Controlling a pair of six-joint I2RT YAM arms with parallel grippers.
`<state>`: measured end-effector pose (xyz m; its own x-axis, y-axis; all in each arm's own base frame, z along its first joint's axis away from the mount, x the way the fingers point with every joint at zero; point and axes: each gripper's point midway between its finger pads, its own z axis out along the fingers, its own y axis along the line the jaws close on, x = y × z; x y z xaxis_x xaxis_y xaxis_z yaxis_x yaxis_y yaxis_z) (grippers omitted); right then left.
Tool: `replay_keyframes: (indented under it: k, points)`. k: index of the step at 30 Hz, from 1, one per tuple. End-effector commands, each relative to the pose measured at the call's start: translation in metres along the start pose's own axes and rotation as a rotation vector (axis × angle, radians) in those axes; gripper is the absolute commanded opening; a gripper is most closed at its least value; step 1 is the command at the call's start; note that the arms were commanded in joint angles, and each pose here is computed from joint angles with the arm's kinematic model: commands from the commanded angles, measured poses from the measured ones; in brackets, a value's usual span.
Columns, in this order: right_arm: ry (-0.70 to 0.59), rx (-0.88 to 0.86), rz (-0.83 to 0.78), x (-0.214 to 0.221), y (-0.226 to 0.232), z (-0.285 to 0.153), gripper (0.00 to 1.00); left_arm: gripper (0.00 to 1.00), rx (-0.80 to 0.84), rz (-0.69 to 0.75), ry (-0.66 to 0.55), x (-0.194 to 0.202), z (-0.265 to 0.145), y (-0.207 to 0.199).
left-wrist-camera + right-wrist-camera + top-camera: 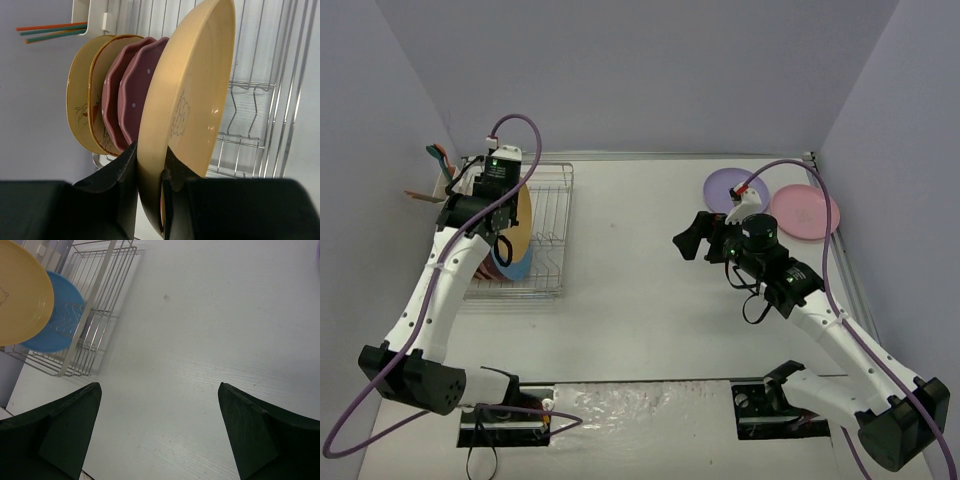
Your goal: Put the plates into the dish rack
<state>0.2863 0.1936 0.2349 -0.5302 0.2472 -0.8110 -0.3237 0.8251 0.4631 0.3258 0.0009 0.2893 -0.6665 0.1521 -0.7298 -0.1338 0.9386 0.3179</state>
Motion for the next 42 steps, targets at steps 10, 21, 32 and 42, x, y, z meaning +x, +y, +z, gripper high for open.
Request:
replay_keyframes:
  k: [10, 21, 32, 42]
  points:
    - [-0.062, -0.002, 0.007, -0.01, -0.007, -0.009, 1.0, 0.0, -0.166, 0.06, -0.032, -0.019, 0.025, 0.018]
    - [-0.064, 0.006, 0.024, -0.007, -0.012, -0.011, 1.0, 0.0, -0.115, 0.093, 0.024, 0.011, 0.055, -0.007]
    - [-0.056, 0.021, 0.036, -0.004, -0.016, -0.008, 1.0, 0.37, -0.114, 0.089, 0.042, 0.022, 0.067, -0.013]
    - [-0.112, 0.109, 0.069, -0.024, -0.029, -0.004, 1.0, 0.65, 0.01, -0.021, -0.11, -0.021, 0.016, -0.008]
